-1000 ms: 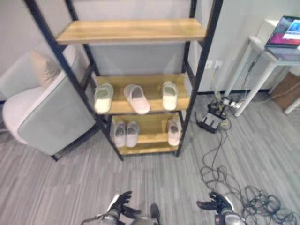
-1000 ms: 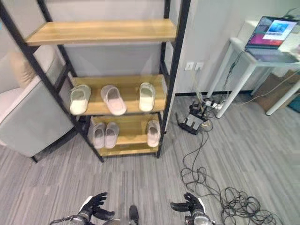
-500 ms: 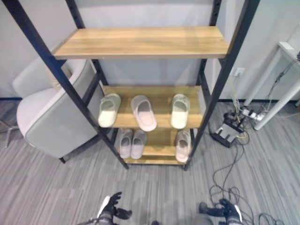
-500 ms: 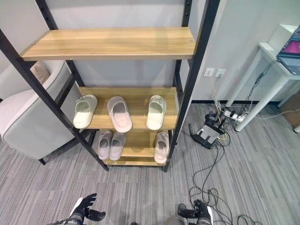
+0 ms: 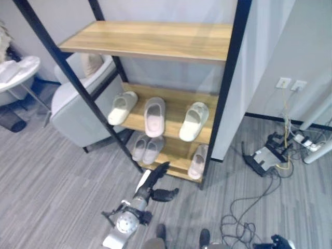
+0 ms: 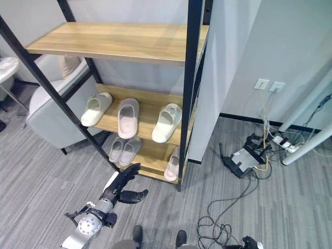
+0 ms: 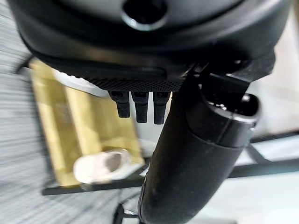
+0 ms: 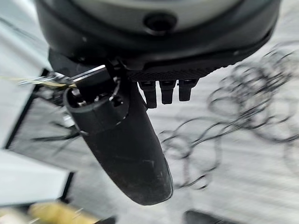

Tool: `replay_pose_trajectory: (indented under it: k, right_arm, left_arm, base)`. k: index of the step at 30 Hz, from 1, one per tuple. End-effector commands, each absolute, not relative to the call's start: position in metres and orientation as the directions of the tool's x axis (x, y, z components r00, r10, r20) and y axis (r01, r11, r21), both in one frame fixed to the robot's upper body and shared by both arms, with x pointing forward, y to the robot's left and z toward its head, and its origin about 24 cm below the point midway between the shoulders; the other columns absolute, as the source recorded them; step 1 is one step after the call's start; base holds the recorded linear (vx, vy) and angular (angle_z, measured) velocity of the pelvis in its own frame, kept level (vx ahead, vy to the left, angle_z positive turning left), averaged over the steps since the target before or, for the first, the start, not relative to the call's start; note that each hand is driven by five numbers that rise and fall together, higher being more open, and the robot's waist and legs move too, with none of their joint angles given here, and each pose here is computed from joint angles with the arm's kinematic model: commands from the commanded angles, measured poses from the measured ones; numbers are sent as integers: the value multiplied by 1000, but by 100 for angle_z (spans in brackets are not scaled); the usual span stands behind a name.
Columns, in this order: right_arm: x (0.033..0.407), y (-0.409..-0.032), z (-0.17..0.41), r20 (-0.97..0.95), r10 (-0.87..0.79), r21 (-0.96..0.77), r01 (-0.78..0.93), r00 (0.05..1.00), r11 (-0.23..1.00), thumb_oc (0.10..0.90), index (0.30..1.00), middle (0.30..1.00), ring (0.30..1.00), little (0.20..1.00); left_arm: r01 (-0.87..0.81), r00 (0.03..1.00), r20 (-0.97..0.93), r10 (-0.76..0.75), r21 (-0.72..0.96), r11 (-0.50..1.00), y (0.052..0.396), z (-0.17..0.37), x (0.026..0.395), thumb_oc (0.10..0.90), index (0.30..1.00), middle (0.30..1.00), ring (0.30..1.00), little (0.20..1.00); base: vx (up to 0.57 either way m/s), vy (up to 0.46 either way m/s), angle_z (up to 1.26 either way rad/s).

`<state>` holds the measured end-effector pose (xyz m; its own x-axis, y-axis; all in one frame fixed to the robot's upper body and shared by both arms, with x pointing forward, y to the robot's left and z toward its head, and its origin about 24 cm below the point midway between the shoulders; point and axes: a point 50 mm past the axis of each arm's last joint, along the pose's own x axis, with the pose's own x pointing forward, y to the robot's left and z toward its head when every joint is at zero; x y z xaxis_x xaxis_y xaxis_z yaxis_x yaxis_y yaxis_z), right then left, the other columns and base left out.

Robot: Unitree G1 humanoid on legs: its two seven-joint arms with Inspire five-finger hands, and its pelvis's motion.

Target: Arrange the slippers neatly on the shoe rack.

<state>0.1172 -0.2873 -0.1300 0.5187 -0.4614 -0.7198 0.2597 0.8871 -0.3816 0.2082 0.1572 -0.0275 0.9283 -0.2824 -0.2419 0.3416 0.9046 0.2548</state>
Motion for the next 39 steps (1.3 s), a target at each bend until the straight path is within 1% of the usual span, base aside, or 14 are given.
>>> replay_pose_trajectory:
  k: [1, 7, 9, 10, 12, 14, 15, 21, 24, 26, 27, 30, 31, 39]
  right_arm:
    - [135, -268, -117, -625, -389, -316, 236, 677, 919, 800, 900, 900, 900, 900]
    - [123, -246, -118, -641, -262, -267, 110, 721, 957, 800, 900, 900, 900, 900]
    - [115, -232, -124, -673, -196, -230, 50, 713, 972, 800, 900, 900, 900, 900]
    - [114, -231, -124, -674, -195, -229, 48, 713, 972, 800, 900, 900, 900, 900]
    - [108, -218, -133, -720, -139, -193, -4, 680, 981, 800, 900, 900, 900, 900]
    - [106, -212, -135, -731, -112, -180, -32, 673, 983, 800, 900, 900, 900, 900]
    - [105, -202, -139, -755, -58, -166, -105, 653, 981, 800, 900, 900, 900, 900]
    - [110, -198, -138, -756, -14, -177, -185, 654, 967, 800, 900, 900, 900, 900]
    - [118, -200, -136, -742, -15, -213, -214, 671, 954, 800, 900, 900, 900, 900]
    - [122, -201, -134, -733, -19, -224, -215, 679, 951, 800, 900, 900, 900, 900]
    - [132, -205, -130, -708, -32, -250, -208, 706, 946, 800, 900, 900, 900, 900]
    - [136, -210, -127, -690, -53, -271, -190, 722, 944, 800, 900, 900, 900, 900]
    - [138, -216, -126, -675, -102, -273, -119, 730, 954, 800, 900, 900, 900, 900]
    - [146, -226, -121, -639, -168, -298, -40, 751, 954, 800, 900, 900, 900, 900]
  left_arm:
    - [232, 970, -10, -241, 320, 919, 183, 20, 220, 800, 900, 900, 900, 900]
    - [189, 961, 135, -243, 322, 928, 191, 54, 214, 800, 900, 900, 900, 900]
    - [86, 916, 309, -257, 474, 876, 192, 89, 212, 800, 900, 900, 900, 900]
    - [84, 917, 308, -255, 475, 876, 193, 89, 212, 800, 900, 900, 900, 900]
    - [-55, 866, 449, -219, 522, 851, 189, 111, 221, 800, 900, 900, 900, 900]
    - [-79, 844, 482, -235, 545, 835, 185, 117, 226, 800, 900, 900, 900, 900]
    - [-146, 787, 559, -260, 579, 802, 174, 134, 245, 800, 900, 900, 900, 900]
    - [-336, 699, 654, -289, 657, 675, 168, 163, 278, 800, 900, 900, 900, 900]
    - [-487, 619, 714, -327, 676, 553, 165, 190, 294, 800, 900, 900, 900, 900]
    - [-526, 603, 725, -334, 675, 517, 164, 197, 299, 800, 900, 900, 900, 900]
    - [-651, 562, 751, -347, 660, 375, 169, 217, 315, 800, 900, 900, 900, 900]
    - [-747, 537, 755, -377, 633, 203, 177, 232, 325, 800, 900, 900, 900, 900]
    - [-798, 529, 766, -365, 595, 94, 187, 244, 331, 800, 900, 900, 900, 900]
    - [-840, 532, 791, -302, 537, -71, 218, 267, 334, 800, 900, 900, 900, 900]
  base:
    - [114, 150, -19]
    - [69, 82, -4]
    - [74, 56, 6]
    - [94, 62, 0]
    - [79, 51, -5]
    - [61, 53, 4]
    - [66, 64, 1]
    - [32, 76, -11]
    - [-21, 100, -19]
    - [-33, 143, -27]
    - [-46, 212, -26]
    - [-12, 177, -30]
    - [22, 169, -30]
    - [18, 85, -3]
